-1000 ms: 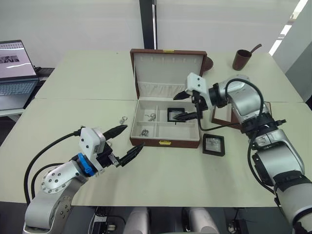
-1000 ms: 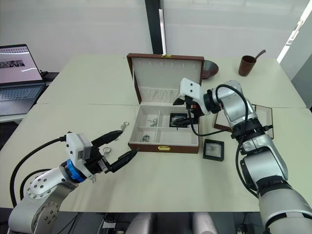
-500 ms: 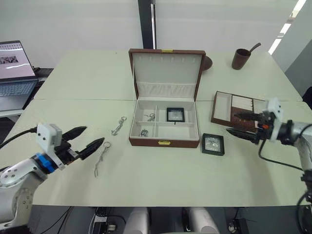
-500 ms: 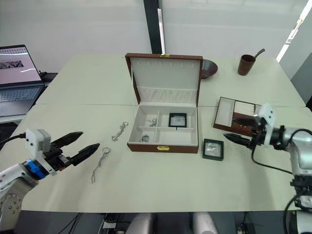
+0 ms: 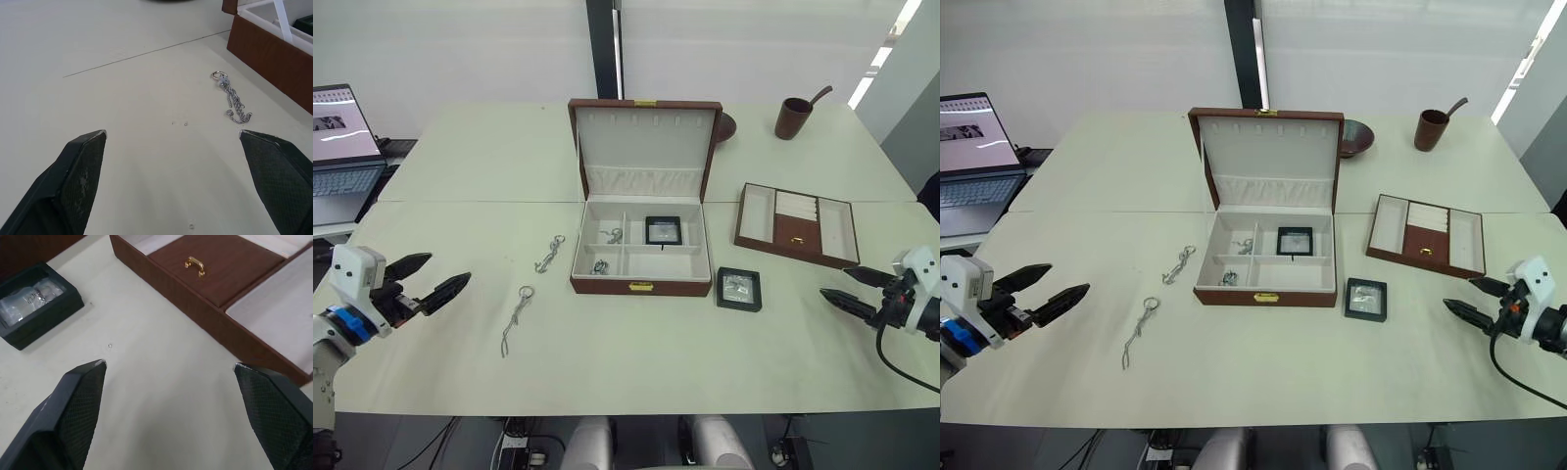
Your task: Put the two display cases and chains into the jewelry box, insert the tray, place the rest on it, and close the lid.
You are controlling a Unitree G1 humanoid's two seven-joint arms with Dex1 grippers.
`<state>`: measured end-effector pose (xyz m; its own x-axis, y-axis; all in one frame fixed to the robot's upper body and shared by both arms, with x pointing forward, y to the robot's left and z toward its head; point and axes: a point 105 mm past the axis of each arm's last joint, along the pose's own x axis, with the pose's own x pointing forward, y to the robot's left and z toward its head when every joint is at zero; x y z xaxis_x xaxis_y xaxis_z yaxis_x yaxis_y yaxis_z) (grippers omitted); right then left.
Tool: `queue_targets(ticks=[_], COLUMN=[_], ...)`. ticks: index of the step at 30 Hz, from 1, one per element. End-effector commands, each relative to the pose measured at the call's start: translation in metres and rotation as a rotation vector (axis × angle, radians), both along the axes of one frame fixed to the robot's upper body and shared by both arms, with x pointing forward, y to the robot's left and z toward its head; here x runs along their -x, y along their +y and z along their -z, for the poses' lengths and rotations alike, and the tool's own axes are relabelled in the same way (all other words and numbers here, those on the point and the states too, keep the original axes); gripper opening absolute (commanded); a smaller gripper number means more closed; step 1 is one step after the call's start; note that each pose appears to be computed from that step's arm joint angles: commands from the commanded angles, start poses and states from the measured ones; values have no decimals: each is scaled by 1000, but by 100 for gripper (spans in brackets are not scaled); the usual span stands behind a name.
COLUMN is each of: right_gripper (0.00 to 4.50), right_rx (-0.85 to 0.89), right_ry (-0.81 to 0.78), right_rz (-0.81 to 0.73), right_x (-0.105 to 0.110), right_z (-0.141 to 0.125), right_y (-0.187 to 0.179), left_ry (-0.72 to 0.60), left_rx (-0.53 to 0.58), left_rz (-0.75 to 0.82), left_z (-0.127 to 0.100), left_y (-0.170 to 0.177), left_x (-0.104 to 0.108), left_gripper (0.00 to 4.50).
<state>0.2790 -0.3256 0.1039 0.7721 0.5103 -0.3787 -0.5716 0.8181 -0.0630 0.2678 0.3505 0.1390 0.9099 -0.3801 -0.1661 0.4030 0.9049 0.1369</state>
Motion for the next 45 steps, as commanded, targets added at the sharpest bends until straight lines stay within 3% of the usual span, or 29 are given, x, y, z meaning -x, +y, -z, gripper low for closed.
queue_targets(ticks=[1, 28, 37, 41, 45], right_gripper=[441, 441, 441, 441, 441], right_rx=[-1, -3, -16, 1, 35], right_ry=[-55, -49, -48, -46, -24], right_rz=[25, -31, -182, -303, -400], right_x=[-1, -6, -1, 2, 6], right_z=[-12, -22, -36, -44, -43], right_y=[-7, 1, 32, 58, 77], left_ry=[-52, -50, -50, -47, -35], left_rx=[-34, -22, -24, -18, -17], left_rz=[-11, 14, 293, 517, 649], left_z=[-15, -6, -7, -12, -11], left_y=[6, -4, -76, -129, -160], left_x=[1, 4, -1, 7, 18], left_gripper=[450, 450, 450, 450, 450])
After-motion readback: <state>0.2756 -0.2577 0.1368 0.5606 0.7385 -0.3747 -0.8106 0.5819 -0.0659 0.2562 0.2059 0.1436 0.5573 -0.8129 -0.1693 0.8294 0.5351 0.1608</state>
